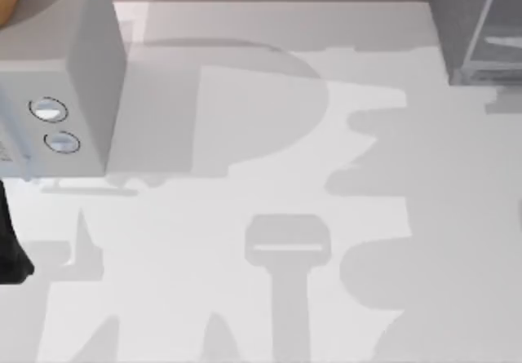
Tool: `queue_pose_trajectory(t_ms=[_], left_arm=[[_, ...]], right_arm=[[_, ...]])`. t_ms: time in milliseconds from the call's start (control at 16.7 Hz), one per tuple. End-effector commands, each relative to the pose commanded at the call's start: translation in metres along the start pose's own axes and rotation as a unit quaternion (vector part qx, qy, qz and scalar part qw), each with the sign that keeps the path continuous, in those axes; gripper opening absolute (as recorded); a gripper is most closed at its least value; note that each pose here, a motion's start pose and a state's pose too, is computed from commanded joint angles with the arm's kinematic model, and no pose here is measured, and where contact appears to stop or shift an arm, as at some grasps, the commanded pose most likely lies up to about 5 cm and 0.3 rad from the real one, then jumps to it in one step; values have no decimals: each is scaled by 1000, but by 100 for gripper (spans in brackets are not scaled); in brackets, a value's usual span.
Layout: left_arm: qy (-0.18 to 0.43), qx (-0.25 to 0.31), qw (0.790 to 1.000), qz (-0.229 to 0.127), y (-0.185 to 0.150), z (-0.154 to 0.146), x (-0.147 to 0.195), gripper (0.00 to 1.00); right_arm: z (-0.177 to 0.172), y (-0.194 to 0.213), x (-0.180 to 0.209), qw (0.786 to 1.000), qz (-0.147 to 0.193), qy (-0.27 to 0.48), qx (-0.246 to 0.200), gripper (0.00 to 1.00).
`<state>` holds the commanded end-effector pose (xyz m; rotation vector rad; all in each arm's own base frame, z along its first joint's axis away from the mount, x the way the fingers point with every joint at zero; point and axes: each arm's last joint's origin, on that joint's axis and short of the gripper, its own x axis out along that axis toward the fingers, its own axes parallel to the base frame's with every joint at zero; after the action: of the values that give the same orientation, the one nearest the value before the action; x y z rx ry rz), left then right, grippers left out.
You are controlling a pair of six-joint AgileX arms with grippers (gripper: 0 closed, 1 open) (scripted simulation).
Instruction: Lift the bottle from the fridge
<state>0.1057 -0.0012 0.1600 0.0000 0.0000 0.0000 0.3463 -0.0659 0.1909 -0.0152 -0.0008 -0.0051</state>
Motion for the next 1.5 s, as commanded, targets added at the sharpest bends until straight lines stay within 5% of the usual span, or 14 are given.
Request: queue_pose_trajectory(t_ms=[420,840,1500], left_arm=[[0,0,1000,0,0,0,0,100],[0,0,1000,0,0,0,0,100],[0,0,1000,0,0,0,0,100]], right_arm=[[54,35,-106,1000,0,-7,1,0],[20,58,-214,1000,0,-11,6,0],[-30,64,-241,1000,3,0,8,0]])
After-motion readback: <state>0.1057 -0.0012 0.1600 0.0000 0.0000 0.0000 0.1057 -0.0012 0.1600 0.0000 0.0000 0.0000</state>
